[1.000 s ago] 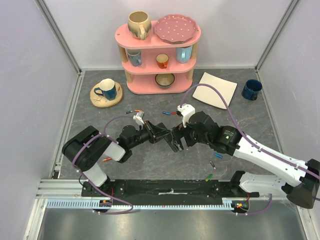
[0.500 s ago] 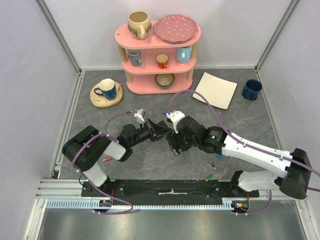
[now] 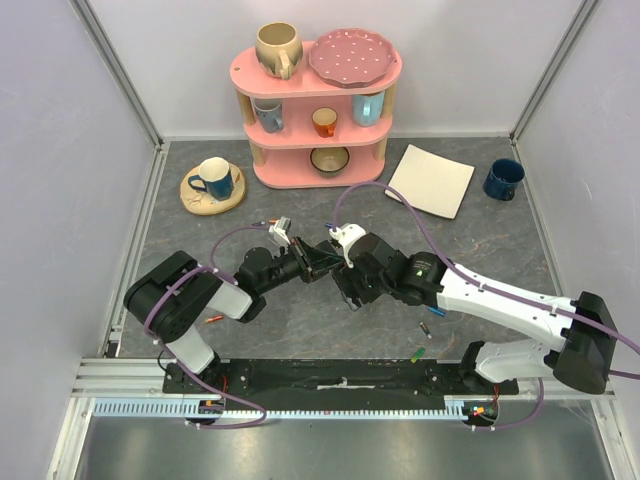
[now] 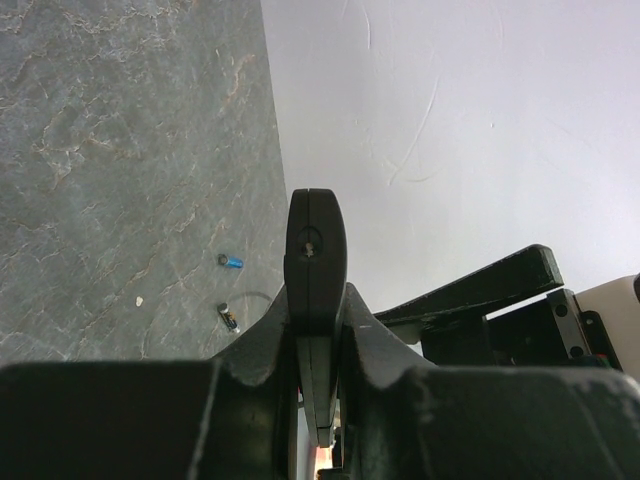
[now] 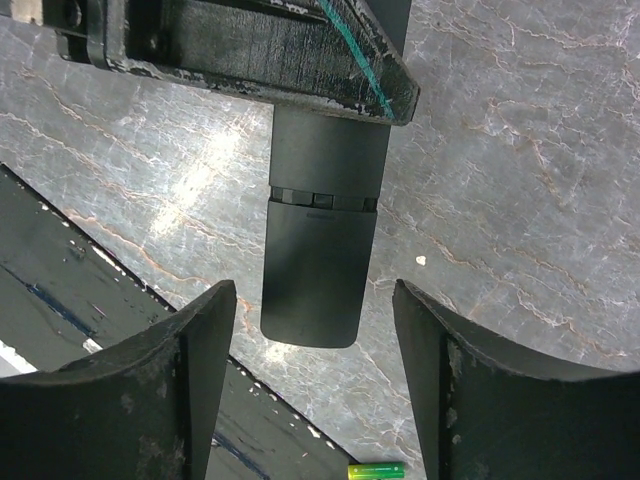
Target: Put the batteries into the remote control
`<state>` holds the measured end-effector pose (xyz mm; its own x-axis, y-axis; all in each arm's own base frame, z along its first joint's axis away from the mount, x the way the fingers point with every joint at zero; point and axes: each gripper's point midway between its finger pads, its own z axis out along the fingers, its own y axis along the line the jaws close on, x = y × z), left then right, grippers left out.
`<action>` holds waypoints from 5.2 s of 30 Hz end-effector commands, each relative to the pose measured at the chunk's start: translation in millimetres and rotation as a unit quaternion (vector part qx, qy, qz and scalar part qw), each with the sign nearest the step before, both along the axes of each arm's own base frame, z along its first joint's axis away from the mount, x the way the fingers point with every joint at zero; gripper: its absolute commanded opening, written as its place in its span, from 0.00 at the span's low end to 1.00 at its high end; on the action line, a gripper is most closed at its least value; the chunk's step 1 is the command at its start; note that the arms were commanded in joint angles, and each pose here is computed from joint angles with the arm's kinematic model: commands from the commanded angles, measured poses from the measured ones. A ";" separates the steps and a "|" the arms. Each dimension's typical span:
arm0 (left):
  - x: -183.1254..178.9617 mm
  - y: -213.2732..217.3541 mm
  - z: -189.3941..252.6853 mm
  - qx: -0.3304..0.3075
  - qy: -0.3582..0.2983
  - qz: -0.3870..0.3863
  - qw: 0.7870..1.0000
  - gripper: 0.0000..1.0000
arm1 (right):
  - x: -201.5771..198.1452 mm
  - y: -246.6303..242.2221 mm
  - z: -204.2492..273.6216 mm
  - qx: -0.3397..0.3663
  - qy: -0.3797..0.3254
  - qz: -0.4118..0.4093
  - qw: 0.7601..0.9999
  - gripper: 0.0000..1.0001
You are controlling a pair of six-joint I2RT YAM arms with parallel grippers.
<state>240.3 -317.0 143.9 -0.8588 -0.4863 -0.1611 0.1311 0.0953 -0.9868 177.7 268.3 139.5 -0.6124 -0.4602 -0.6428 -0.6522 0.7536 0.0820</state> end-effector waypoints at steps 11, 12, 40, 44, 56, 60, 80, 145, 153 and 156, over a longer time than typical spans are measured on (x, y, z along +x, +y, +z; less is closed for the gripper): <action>-6.1 4.1 76.6 -0.090 -0.139 -0.003 0.986 0.02 | 4.9 3.6 12.6 0.006 -0.014 -0.005 1.000 0.52; -5.6 4.0 75.7 -0.089 -0.138 -0.002 0.986 0.02 | 4.7 2.8 13.1 0.006 -0.014 -0.006 1.000 0.51; 9.3 11.8 66.5 -0.058 -0.143 0.016 0.988 0.02 | 6.9 -30.8 47.8 0.017 -0.057 -0.050 0.997 0.47; 5.9 26.3 67.3 -0.053 -0.141 0.022 0.988 0.02 | 30.4 -60.2 21.1 -0.014 -0.055 -0.115 0.992 0.47; -28.8 65.8 85.2 0.078 -0.192 0.025 0.978 0.02 | 77.5 -83.1 -61.1 -0.038 0.000 -0.191 0.981 0.47; -42.1 71.0 92.5 0.061 -0.200 0.020 0.978 0.02 | 88.4 -85.8 -86.0 -0.066 0.015 -0.204 0.977 0.47; -68.4 91.9 82.3 0.040 -0.240 0.044 0.969 0.02 | 111.6 -98.0 -130.4 -0.106 0.059 -0.245 0.962 0.56; -74.9 71.8 64.4 0.035 -0.208 -0.007 0.978 0.02 | -59.2 -141.0 -126.2 -0.098 0.176 -0.357 0.912 0.61; -76.5 72.7 62.8 0.033 -0.206 -0.007 0.978 0.02 | -62.5 -139.9 -128.8 -0.090 0.183 -0.358 0.911 0.57; -77.7 73.4 64.1 0.030 -0.208 -0.007 0.978 0.02 | -63.9 -139.2 -127.4 -0.081 0.185 -0.359 0.911 0.56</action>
<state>168.3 -243.4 192.7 -0.7371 -0.4453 -0.5083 0.4741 0.1953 -0.8585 116.4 125.9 11.6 -0.9571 0.0356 -0.2875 0.0350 0.9994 0.0072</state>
